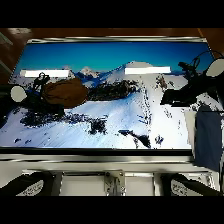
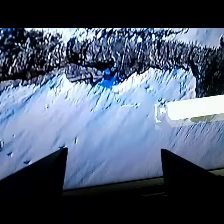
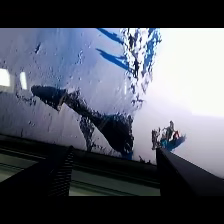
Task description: Fold the shirts.
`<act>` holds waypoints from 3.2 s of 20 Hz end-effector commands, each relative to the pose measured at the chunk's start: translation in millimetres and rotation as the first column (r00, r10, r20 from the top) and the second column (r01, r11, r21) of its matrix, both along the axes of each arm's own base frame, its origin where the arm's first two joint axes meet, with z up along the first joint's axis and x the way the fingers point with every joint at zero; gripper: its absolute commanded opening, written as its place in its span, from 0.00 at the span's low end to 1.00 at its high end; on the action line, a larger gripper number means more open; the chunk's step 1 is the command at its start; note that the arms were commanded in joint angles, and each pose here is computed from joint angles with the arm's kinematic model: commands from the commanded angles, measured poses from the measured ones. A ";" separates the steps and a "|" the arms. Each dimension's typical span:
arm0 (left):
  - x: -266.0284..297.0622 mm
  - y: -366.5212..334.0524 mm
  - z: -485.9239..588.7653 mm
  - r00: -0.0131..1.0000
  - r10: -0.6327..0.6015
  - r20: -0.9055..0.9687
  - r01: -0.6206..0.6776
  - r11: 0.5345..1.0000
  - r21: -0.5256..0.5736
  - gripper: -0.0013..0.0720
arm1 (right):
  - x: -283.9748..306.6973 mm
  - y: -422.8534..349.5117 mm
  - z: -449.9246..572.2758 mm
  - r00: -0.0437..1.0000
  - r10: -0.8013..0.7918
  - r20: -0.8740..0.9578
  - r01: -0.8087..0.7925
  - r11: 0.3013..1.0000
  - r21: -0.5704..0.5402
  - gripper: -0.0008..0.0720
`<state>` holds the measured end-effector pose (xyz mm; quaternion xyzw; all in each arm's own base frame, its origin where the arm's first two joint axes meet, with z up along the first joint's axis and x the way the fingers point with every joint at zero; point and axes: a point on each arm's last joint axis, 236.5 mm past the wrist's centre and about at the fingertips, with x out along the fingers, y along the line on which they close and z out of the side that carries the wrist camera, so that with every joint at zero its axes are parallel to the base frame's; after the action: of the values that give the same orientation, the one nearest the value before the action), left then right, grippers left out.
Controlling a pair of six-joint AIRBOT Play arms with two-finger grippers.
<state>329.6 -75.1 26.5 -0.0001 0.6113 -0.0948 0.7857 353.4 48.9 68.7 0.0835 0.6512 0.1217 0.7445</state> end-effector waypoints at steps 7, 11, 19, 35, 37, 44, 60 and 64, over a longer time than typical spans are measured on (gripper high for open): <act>28.2 -34.8 8.0 0.996 0.051 0.068 -0.039 0.985 -0.166 1.00 | 22.8 6.5 5.9 0.995 -0.049 0.086 0.046 0.998 0.038 0.88; 104.6 -8.7 1.1 0.987 0.121 0.108 -0.113 0.990 -0.080 1.00 | 23.4 13.8 8.6 0.995 -0.050 0.088 0.044 0.996 0.071 0.88; 193.2 9.9 -108.2 0.978 0.156 -0.135 -0.160 0.987 -0.015 1.00 | 32.7 15.8 11.8 0.990 -0.065 0.125 0.054 0.995 0.086 0.88; 101.2 -101.9 271.8 0.728 -0.295 0.619 0.356 0.934 0.027 0.06 | 20.6 13.6 53.5 0.969 -0.029 0.247 0.015 0.998 0.060 0.88; 54.7 -147.9 318.4 0.645 -0.293 0.706 0.454 0.890 -0.045 0.06 | 7.4 5.2 85.9 0.940 -0.026 0.340 0.022 1.000 0.015 0.88; -16.8 -330.2 204.2 0.636 -0.515 0.575 0.697 0.703 -0.143 0.06 | -76.2 -29.6 142.6 0.907 -0.024 0.420 0.093 0.985 -0.146 0.88; 14.2 -126.8 -14.2 0.952 -0.156 -0.263 0.072 0.951 -0.301 0.93 | -64.7 -34.2 -27.4 0.999 -0.041 0.028 0.045 0.986 -0.162 0.88; 16.0 -161.0 -67.8 0.959 -0.038 -0.280 -0.092 0.894 -0.438 0.93 | -59.2 -22.8 -63.1 0.995 -0.037 -0.093 0.027 0.994 -0.110 0.88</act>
<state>342.9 -222.9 -12.7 -0.1136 0.6923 -0.2307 0.6743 291.3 15.4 32.1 0.0397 0.6621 0.0530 0.7465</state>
